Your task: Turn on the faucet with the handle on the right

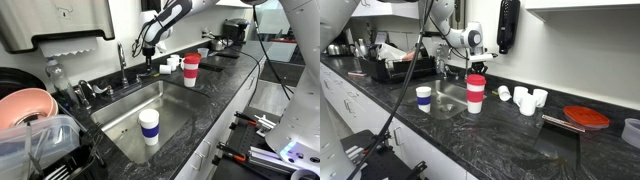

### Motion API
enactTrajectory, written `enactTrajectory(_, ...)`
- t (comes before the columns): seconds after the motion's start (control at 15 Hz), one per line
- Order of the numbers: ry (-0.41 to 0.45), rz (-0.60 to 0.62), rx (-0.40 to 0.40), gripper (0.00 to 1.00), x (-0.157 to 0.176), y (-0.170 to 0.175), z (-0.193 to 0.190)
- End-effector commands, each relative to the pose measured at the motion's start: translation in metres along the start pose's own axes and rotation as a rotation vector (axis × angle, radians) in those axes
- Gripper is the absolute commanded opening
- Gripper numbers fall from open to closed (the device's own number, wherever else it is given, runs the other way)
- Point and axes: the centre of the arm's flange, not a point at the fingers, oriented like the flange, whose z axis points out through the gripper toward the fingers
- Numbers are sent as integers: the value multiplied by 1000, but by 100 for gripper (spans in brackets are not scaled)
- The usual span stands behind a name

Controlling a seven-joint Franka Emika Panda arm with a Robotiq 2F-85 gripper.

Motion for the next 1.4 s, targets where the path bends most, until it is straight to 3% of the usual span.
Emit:
enactTrajectory(0.0,0,0,0,12,0,0,0)
enactTrajectory(1.13,0,0,0,12,0,0,0)
enactTrajectory(1.2,0,2,1,3,0,0,0)
enactTrajectory(1.33,-4,5,-2,3,1,-1,0)
